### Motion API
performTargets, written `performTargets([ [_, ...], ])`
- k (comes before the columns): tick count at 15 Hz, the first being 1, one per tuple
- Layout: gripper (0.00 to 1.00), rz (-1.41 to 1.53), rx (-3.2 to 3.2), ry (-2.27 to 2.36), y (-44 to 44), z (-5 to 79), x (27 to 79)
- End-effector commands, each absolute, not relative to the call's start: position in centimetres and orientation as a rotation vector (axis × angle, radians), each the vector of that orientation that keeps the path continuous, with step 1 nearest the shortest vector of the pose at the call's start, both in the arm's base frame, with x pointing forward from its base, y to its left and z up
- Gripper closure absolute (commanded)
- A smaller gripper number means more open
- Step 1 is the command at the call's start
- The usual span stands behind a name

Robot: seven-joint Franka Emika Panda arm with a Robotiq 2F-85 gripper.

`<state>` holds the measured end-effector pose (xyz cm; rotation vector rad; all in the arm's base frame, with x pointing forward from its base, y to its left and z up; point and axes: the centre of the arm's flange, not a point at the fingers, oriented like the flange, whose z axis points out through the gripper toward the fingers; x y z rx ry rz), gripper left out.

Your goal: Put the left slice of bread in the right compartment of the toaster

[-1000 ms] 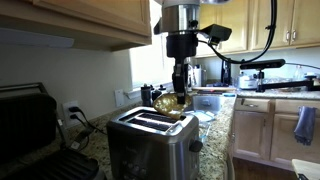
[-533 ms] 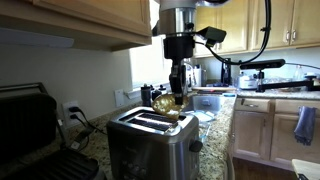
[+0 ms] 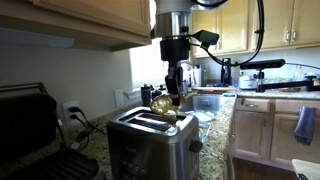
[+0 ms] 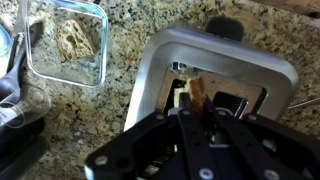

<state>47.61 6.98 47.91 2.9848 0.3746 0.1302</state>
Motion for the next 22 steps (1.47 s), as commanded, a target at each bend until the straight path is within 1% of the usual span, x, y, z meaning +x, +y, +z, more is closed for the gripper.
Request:
performTargets([
  [1,0.95,0.135,2.978,0.329,7.1,47.8,49.5],
  [8,0.94,0.116,2.99,0.304,7.1,47.2,51.3],
  [10,0.62,0.114,2.996,0.299,7.0,47.2,51.6],
  [14,0.38,0.117,3.001,0.287,6.7,47.3,51.9],
  [17,0.17,0.121,3.003,0.28,6.4,47.5,52.1],
  [20,0.02,0.124,3.003,0.273,6.4,47.6,52.1],
  [21,0.18,0.12,3.007,0.315,6.6,47.3,51.9],
  [22,0.1,0.12,3.007,0.314,6.6,47.3,51.9],
])
